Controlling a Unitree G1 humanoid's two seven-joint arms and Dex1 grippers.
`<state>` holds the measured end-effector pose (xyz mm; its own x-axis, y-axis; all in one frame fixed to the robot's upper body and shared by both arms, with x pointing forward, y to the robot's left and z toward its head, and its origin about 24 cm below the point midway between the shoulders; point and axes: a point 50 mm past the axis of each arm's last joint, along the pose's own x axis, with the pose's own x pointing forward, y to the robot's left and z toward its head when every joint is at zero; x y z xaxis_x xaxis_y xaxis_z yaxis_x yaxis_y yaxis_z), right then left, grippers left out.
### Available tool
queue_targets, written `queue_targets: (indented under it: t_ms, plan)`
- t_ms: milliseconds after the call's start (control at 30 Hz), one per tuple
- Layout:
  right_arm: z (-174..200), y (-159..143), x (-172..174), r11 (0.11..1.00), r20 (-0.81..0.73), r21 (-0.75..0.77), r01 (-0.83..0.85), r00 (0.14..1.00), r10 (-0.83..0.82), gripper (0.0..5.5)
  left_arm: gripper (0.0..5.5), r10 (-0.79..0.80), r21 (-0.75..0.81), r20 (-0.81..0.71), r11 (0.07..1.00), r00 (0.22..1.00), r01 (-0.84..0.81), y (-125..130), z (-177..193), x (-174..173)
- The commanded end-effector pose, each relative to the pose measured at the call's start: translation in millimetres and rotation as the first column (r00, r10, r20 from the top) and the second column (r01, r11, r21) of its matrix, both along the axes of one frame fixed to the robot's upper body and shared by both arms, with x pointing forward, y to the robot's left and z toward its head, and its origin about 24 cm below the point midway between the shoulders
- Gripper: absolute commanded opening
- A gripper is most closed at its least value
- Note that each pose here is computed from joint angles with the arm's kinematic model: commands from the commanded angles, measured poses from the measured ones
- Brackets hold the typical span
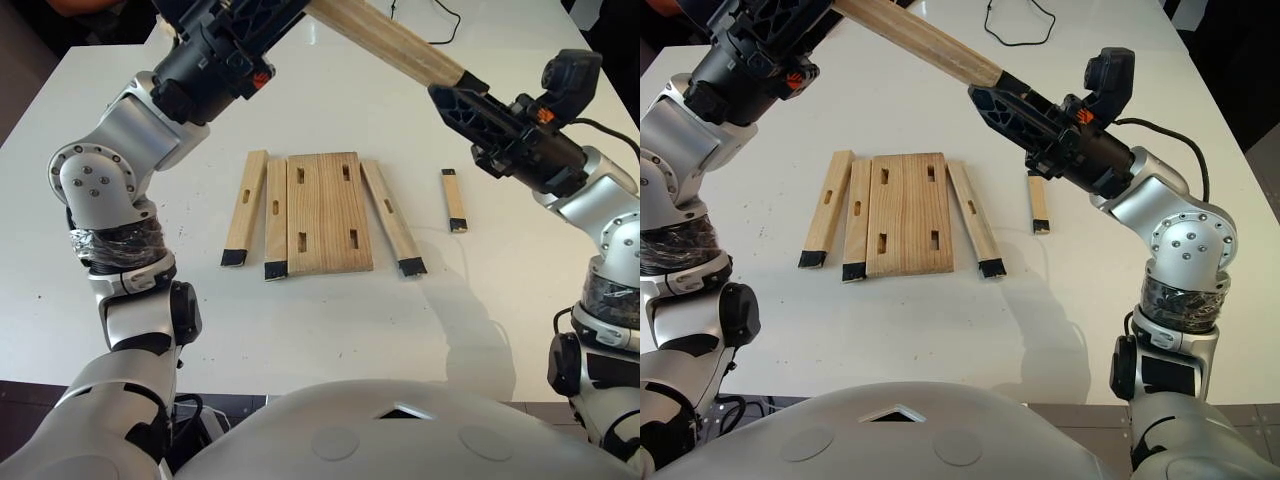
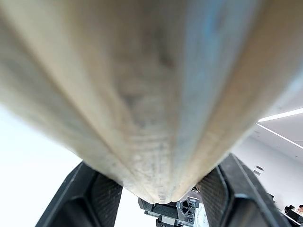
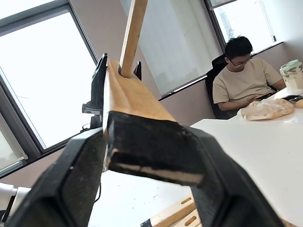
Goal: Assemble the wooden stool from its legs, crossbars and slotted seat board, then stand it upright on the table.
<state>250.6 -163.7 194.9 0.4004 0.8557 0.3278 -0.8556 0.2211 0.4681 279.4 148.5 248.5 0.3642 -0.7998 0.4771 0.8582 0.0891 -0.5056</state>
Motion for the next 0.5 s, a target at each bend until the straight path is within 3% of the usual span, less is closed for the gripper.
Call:
queue_targets:
  t_ms: [33,167,300,500]
  plan:
    - [0,-6,5,0.997,-0.039,0.007,0.082,0.996,-0.082,2.48,2.04,-0.031,0.044,-0.002,0.999,1.000,0.031,-3,-5,-5]
    - [-4,-6,4,0.993,-0.012,-0.047,0.112,0.994,-0.113,2.48,2.04,-0.009,0.042,0.005,0.999,1.000,0.009,-1,-3,-2]
    - [-16,-13,5,0.966,0.113,-0.172,0.192,0.978,-0.175,2.48,2.04,0.031,0.073,0.032,0.997,0.999,-0.033,5,-1,2]
    - [-41,-17,-6,0.937,0.158,-0.313,0.156,0.981,-0.111,3.57,2.04,0.057,0.146,0.102,0.987,0.993,-0.072,16,-1,5]
